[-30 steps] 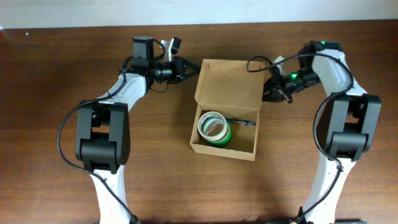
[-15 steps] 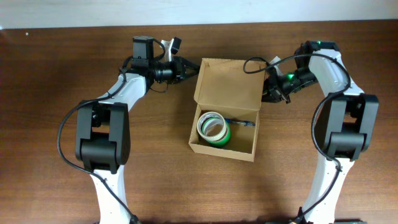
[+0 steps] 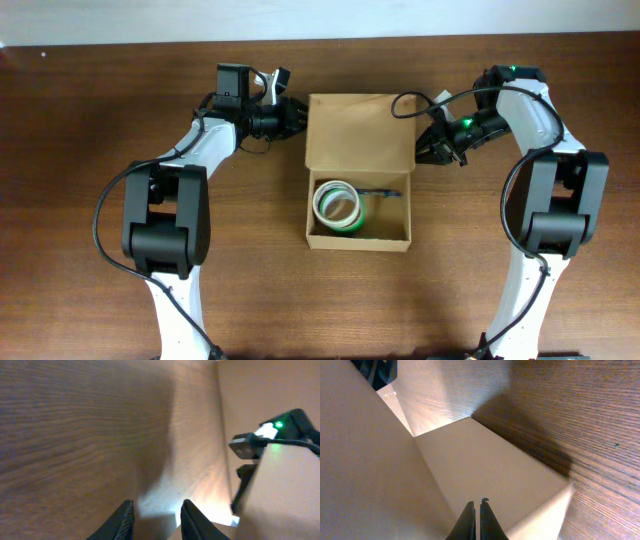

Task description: Pack container

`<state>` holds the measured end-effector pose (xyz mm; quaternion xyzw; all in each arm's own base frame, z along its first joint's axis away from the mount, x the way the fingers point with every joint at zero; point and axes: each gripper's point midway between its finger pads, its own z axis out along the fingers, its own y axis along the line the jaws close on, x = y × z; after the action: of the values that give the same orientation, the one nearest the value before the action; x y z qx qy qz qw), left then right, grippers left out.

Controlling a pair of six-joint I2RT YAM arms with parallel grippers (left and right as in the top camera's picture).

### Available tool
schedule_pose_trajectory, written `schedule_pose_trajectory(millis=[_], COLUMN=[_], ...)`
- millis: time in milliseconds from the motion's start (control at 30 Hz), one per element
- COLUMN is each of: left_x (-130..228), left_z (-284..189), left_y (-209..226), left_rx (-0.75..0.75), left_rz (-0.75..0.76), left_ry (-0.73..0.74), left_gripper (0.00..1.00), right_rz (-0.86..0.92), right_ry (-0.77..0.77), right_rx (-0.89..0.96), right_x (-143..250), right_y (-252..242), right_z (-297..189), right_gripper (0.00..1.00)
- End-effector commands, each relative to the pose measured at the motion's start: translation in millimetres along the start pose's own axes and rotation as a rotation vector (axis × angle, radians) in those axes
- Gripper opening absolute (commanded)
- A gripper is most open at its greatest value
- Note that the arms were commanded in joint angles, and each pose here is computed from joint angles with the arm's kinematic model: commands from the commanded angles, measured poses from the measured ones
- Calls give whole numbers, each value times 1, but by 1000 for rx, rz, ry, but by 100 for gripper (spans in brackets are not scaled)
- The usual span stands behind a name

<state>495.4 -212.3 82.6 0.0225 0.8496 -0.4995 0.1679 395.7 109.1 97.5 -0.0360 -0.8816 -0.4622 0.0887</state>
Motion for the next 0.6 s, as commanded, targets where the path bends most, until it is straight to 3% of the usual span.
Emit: schedule_pose_trajectory(millis=[0,233,567], left_x=[-2,9,15], left_z=[6,15,9], left_y=[18,13,-40], left_rx=[-52,-7,277], left_rz=[35,30,100], left_ry=[-9,30,103], left_gripper=[30,30,30], right_rz=[-28,-28,-23], right_ry=[-5,-4,-7], right_rx=[-8,-4,14], right_x=[-3,-3,-3], right_y=[4,3,-1], right_z=[0,0,-2], right_gripper=[4,4,4])
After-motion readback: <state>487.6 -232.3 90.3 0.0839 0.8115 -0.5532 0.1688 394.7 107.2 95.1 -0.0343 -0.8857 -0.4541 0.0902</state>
